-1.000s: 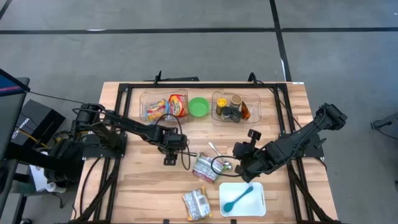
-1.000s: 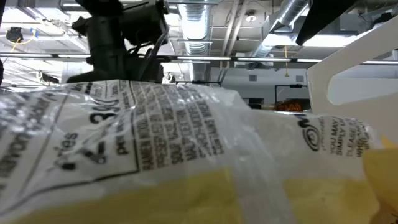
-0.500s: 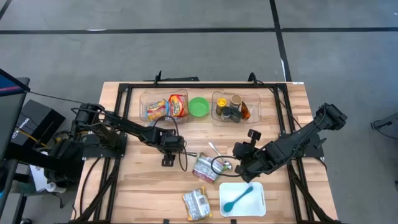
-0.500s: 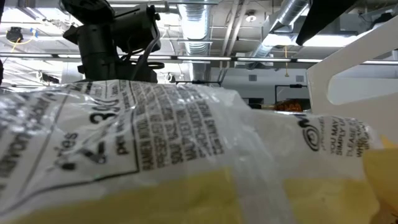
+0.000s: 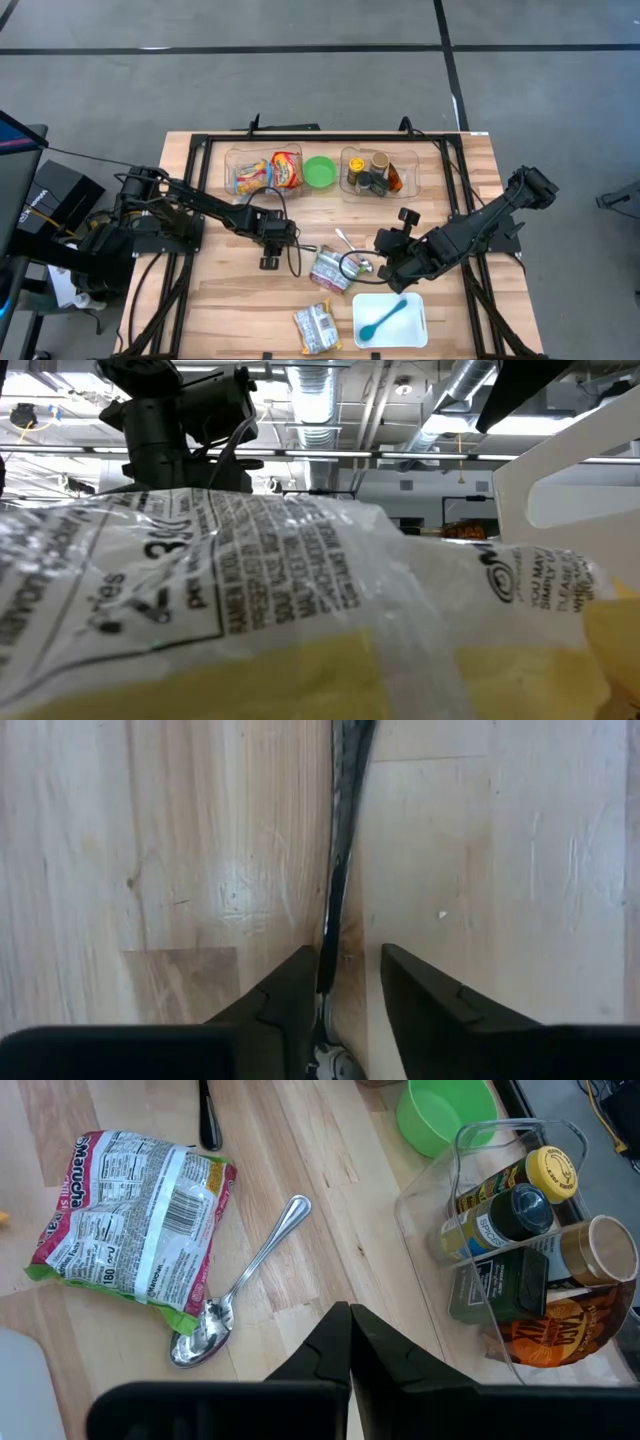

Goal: Pick & Place Food Item
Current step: Put the left black spoon in the white bin

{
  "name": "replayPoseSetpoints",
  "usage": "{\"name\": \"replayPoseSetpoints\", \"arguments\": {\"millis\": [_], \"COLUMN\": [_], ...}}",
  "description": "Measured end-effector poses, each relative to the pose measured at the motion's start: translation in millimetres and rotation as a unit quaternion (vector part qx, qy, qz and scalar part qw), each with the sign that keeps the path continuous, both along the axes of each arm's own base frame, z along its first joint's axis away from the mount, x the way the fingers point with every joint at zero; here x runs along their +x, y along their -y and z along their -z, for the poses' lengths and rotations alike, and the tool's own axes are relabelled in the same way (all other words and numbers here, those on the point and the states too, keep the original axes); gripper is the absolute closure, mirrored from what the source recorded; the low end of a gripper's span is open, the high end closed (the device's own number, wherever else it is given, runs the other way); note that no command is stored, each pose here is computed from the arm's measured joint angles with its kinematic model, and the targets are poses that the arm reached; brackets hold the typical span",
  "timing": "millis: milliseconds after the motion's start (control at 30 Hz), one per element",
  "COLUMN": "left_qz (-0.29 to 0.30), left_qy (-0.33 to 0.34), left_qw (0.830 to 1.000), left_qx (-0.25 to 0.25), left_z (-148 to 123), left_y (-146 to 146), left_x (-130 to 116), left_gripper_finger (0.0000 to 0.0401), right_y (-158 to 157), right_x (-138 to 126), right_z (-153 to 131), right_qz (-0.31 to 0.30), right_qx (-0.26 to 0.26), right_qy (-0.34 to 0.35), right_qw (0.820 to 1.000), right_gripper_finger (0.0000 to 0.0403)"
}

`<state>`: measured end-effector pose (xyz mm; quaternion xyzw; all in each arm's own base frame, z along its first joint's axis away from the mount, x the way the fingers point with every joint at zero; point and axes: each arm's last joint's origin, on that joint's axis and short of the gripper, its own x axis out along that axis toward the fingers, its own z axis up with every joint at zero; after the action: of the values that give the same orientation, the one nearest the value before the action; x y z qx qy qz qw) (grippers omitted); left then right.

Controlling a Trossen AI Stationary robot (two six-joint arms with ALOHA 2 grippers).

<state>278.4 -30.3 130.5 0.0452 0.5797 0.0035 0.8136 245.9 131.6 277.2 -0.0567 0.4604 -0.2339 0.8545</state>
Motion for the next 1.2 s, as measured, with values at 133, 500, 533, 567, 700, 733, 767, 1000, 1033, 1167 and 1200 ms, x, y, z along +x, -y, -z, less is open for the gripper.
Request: {"name": "replayPoseSetpoints", "arguments": {"millis": [133,500,533,567,700,733,767,1000,1033,1167,1200], "left_qz": [-0.008,-0.013,-0.013,-0.013,-0.013,-0.013,-0.013,-0.017,-0.018,-0.022,-0.023], "left_qy": [0.004,0.014,0.014,0.014,0.014,0.014,0.014,0.028,0.038,0.079,0.094], "left_qw": [1.0,1.0,1.0,1.0,1.0,1.0,1.0,0.999,0.999,0.997,0.995], "left_qx": [-0.001,0.0,0.0,0.0,-0.001,-0.001,-0.001,0.006,0.009,0.012,0.01], "left_z": [0,0,0,0,0,0,0,-8,-12,-33,-39], "left_y": [0,0,0,0,0,0,0,-1,-1,-2,-2], "left_x": [1,2,2,2,2,2,2,0,0,-3,-4], "left_gripper_finger": [0.0316,0.0382,0.0387,0.0391,0.039,0.0387,0.0384,0.0395,0.0395,0.0391,0.0391], "right_y": [0,0,0,0,0,0,0,1,1,2,1], "right_x": [0,0,0,0,0,0,0,-1,-1,-5,-6], "right_z": [0,0,0,0,0,0,0,0,0,0,0], "right_qz": [0.0,0.0,0.0,0.0,0.0,0.0,0.0,0.002,0.002,0.0,0.001], "right_qx": [0.0,0.0,0.0,0.0,0.0,0.0,0.0,-0.012,-0.017,-0.039,-0.04], "right_qy": [0.0,0.0,0.0,0.0,0.0,0.0,0.0,0.0,-0.002,-0.01,-0.011], "right_qw": [1.0,1.0,1.0,1.0,1.0,1.0,1.0,1.0,1.0,0.999,0.999], "right_gripper_finger": [0.0402,0.0402,0.0402,0.0402,0.0402,0.0402,0.0402,0.0402,0.0402,0.0402,0.0402]}}
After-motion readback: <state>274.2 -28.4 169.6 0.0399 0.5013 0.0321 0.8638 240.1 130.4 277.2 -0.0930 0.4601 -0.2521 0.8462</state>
